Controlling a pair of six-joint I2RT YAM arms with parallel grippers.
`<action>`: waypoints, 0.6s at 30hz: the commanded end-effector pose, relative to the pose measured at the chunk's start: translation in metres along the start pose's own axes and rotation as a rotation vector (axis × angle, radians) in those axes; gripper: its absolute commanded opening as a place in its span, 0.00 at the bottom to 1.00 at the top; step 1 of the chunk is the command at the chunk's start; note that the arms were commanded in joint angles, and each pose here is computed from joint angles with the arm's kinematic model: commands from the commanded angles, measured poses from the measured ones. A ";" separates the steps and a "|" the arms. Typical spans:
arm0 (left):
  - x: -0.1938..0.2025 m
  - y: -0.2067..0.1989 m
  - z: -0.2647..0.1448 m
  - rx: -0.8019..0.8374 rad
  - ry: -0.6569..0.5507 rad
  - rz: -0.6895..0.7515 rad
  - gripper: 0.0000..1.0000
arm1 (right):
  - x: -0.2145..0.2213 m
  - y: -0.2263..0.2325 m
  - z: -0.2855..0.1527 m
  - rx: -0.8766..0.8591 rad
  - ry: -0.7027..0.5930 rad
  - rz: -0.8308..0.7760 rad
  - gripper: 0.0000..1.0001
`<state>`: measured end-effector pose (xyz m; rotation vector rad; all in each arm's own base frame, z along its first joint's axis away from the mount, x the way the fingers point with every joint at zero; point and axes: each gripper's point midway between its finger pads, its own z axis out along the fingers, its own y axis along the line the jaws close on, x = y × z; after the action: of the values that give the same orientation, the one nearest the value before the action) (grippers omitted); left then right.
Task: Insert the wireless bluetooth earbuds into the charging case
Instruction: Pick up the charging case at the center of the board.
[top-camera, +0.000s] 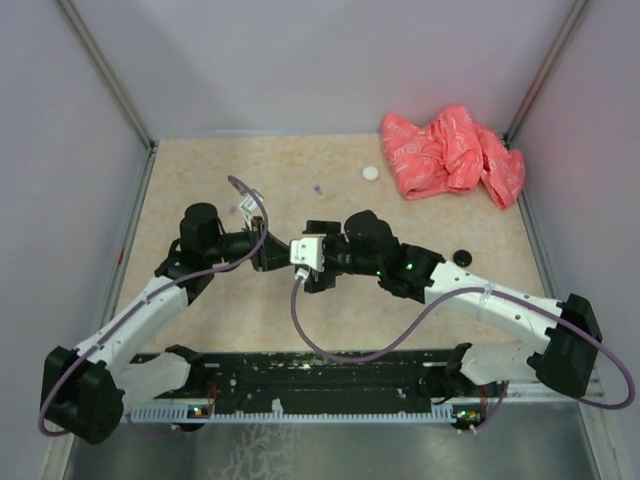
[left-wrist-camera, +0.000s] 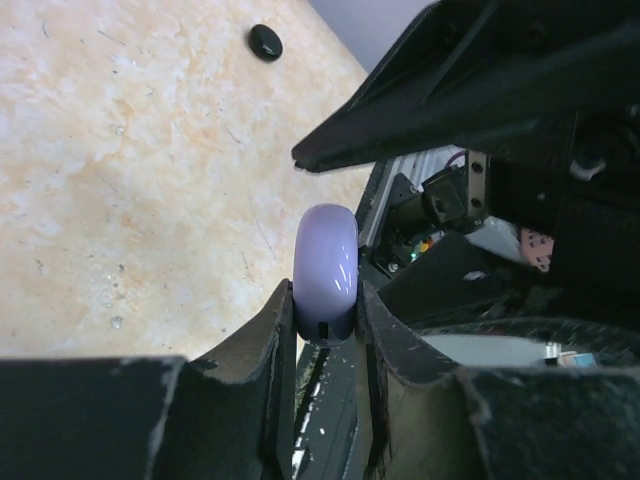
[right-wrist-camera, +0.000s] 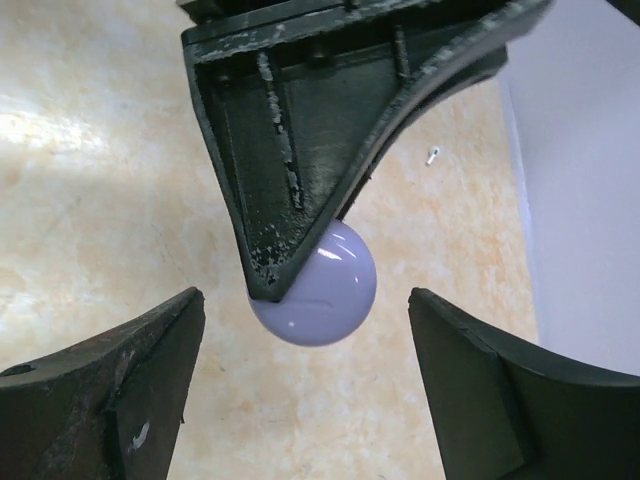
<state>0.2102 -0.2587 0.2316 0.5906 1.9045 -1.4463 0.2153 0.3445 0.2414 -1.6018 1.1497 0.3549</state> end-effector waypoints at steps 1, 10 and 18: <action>-0.008 0.000 -0.006 -0.022 -0.084 0.138 0.04 | -0.041 -0.018 -0.022 0.027 -0.174 0.150 0.82; -0.009 -0.013 -0.013 0.038 -0.203 0.227 0.06 | -0.056 -0.022 -0.039 -0.017 -0.379 0.467 0.81; -0.020 -0.035 -0.024 0.108 -0.315 0.368 0.07 | -0.065 -0.035 -0.048 0.002 -0.612 0.777 0.74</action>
<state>0.1986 -0.2465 0.2388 0.6384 1.6002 -1.3450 0.2063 0.3321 0.2731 -1.0753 1.3583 1.0158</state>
